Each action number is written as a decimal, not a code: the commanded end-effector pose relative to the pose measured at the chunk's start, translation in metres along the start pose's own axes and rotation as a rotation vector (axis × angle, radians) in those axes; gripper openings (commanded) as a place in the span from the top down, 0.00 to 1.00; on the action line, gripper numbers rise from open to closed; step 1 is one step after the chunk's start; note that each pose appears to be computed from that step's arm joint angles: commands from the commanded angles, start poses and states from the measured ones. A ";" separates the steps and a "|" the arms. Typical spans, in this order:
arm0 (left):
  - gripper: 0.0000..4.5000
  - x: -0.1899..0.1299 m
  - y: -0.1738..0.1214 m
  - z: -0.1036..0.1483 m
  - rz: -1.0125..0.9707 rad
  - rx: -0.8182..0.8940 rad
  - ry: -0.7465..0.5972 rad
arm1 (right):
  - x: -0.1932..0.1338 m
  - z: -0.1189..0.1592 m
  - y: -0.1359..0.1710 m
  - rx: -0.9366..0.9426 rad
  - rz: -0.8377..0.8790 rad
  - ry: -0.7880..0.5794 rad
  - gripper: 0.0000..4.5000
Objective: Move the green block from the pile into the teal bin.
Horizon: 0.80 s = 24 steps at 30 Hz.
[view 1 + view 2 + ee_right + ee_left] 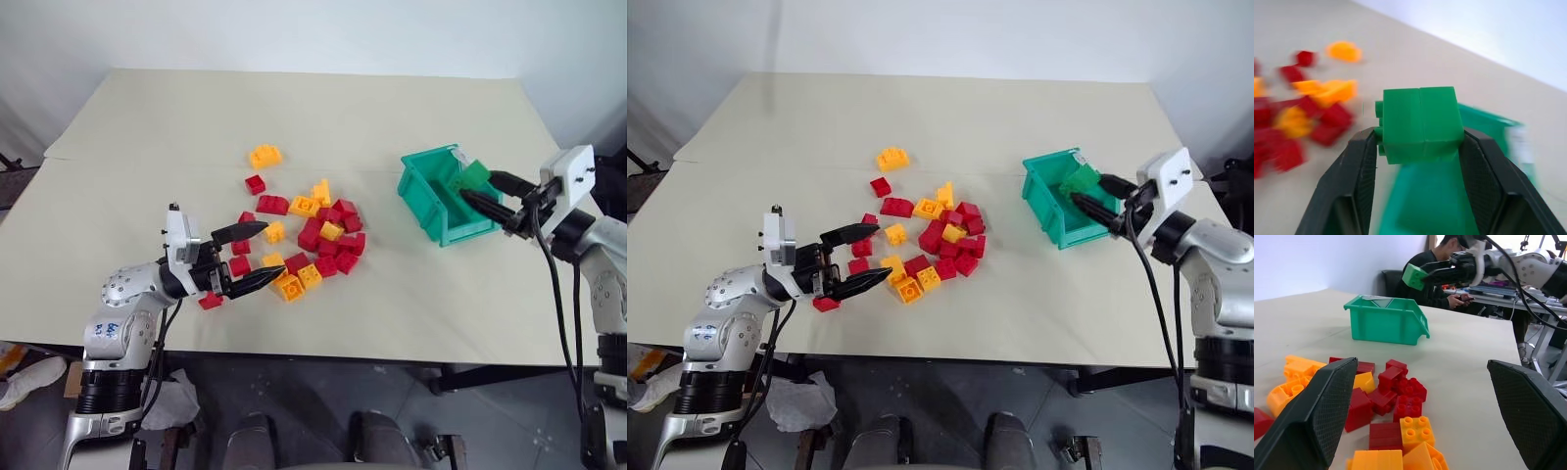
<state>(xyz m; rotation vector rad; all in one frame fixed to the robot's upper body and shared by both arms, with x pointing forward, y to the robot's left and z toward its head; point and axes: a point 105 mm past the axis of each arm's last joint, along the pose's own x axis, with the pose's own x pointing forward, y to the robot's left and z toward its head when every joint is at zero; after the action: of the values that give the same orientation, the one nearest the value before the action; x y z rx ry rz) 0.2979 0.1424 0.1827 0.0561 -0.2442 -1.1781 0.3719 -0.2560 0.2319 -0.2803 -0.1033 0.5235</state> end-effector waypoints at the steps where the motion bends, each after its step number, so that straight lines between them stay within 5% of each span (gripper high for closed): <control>1: 0.00 -0.001 0.000 0.002 0.017 0.028 -0.011 | 0.009 -0.005 -0.014 -0.032 -0.053 0.023 0.54; 9: 0.00 -0.010 0.004 0.001 0.077 0.050 0.003 | 0.014 -0.010 -0.016 -0.042 -0.027 0.022 0.01; 18: 0.00 -0.032 0.013 -0.009 0.184 0.108 0.089 | -0.031 0.006 0.022 -0.030 0.155 -0.204 0.01; 24: 0.00 -0.065 0.020 -0.020 0.305 0.166 0.186 | -0.068 -0.013 0.079 -0.044 0.267 -0.144 0.01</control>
<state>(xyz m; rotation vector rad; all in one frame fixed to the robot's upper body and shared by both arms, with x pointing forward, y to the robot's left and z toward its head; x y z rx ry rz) 0.2978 0.1948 0.1498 0.2123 -0.1505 -0.9054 0.2906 -0.2364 0.1837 -0.2643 -0.1564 0.7843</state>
